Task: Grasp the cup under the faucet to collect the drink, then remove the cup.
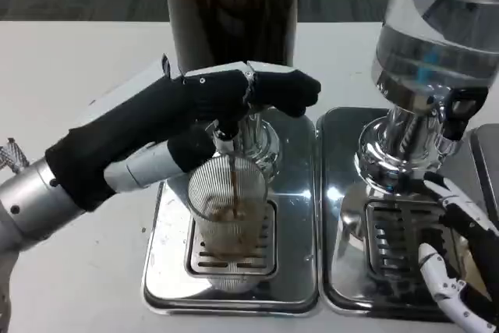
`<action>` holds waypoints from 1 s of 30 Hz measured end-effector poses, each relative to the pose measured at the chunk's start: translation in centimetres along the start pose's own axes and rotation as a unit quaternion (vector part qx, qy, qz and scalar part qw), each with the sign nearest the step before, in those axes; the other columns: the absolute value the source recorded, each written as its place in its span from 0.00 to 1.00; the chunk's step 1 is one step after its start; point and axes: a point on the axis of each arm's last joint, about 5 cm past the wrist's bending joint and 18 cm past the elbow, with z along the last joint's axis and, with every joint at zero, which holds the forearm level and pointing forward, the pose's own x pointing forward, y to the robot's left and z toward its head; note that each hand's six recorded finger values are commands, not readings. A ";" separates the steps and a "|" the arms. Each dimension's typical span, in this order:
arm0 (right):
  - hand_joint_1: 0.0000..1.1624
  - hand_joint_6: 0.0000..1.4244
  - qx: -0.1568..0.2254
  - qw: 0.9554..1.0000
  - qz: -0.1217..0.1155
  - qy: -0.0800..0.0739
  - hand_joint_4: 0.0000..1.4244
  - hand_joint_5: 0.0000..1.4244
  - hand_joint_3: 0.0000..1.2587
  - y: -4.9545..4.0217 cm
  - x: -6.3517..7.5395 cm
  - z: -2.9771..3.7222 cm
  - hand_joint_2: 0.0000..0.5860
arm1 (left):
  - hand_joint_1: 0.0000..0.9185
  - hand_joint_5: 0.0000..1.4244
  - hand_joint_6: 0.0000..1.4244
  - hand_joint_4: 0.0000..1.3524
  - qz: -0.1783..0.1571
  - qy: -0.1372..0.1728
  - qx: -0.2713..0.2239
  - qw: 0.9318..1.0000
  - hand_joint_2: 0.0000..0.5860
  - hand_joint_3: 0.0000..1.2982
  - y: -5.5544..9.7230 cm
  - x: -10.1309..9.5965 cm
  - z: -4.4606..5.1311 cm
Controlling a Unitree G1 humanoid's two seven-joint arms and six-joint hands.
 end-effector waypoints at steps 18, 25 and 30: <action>0.34 0.16 0.008 1.000 0.007 -0.013 0.06 0.08 0.17 -0.15 0.2 0.48 1.00 | 0.00 0.19 0.12 0.18 -0.003 0.006 0.027 1.000 0.12 0.22 0.2 -0.3 0.30; 0.39 0.18 0.062 0.996 0.037 -0.053 0.06 0.10 0.16 -0.16 1.1 1.71 0.79 | 0.00 0.19 0.12 0.18 -0.004 0.007 0.033 0.999 0.12 0.22 0.2 -0.5 0.40; 0.42 0.20 0.077 0.994 0.043 -0.063 0.08 0.11 0.14 -0.45 1.6 2.15 0.66 | 0.00 0.19 0.12 0.18 -0.004 0.006 0.036 0.999 0.12 0.22 0.2 -0.6 0.41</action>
